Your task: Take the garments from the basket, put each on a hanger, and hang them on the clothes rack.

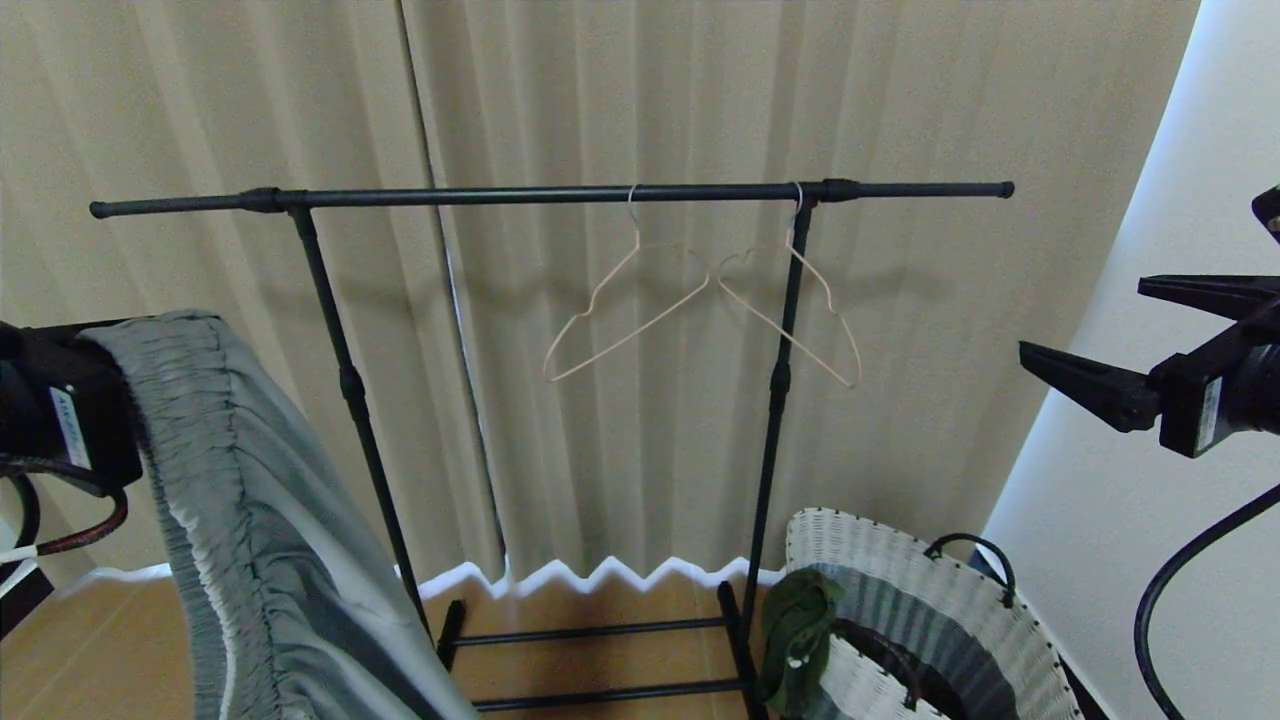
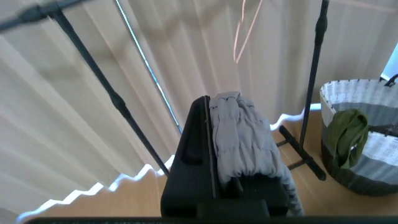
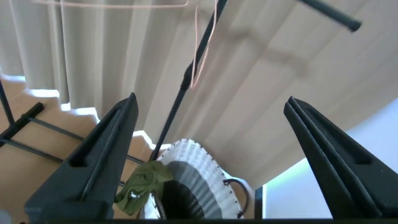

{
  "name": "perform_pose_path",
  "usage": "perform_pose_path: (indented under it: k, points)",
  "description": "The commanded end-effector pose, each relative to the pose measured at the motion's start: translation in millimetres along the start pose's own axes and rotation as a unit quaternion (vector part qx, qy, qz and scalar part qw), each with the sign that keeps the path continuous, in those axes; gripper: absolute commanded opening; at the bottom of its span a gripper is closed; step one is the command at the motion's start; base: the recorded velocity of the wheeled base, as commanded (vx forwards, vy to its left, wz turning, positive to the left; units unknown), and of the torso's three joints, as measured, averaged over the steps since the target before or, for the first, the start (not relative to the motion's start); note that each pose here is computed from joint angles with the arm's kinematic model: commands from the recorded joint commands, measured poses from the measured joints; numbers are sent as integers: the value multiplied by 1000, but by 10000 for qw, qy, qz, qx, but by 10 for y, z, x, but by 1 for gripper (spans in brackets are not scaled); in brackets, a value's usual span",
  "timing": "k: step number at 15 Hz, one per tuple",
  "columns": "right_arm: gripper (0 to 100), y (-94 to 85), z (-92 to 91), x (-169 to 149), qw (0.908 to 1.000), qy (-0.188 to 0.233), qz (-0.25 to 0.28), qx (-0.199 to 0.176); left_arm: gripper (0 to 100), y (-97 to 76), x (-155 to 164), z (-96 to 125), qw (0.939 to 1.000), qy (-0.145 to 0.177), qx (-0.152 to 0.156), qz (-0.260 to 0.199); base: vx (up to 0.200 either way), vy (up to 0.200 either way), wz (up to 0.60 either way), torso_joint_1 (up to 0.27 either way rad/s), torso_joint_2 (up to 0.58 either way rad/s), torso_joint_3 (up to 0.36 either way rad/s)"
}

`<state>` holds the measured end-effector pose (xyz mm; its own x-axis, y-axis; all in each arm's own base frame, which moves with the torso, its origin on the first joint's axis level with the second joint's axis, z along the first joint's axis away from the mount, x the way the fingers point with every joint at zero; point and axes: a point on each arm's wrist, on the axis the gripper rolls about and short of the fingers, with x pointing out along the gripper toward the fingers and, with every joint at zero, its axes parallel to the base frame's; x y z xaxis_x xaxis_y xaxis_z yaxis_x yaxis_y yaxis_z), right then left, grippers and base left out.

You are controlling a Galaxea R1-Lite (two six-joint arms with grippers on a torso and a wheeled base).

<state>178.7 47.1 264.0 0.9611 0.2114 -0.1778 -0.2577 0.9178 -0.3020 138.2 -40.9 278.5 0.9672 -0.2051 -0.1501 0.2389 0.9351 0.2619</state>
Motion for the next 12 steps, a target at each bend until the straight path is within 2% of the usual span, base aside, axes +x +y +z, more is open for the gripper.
perform_pose_path:
  k: [1,4,6,8,12]
  points:
    - [100,-48,-21,11,9999,66,-119,1,0,1,-7,2,10000,-10,94,10,0,0,0,222,-515,-290]
    - [100,-66,-17,35,9999,82,-145,1,0,-7,-27,-39,9997,-54,251,23,0,0,0,229,-527,-302]
    - [100,-69,-25,40,9998,114,-142,3,0,-7,-16,-44,9997,-67,225,34,0,0,0,222,-493,-276]
    - [100,-66,-33,49,9998,148,-123,3,0,-10,-1,-51,9998,-45,212,28,0,0,0,85,-198,-112]
    - [100,-59,-52,51,9998,180,-97,10,0,-6,-14,-49,9998,-55,202,46,200,0,0,17,-43,-21]
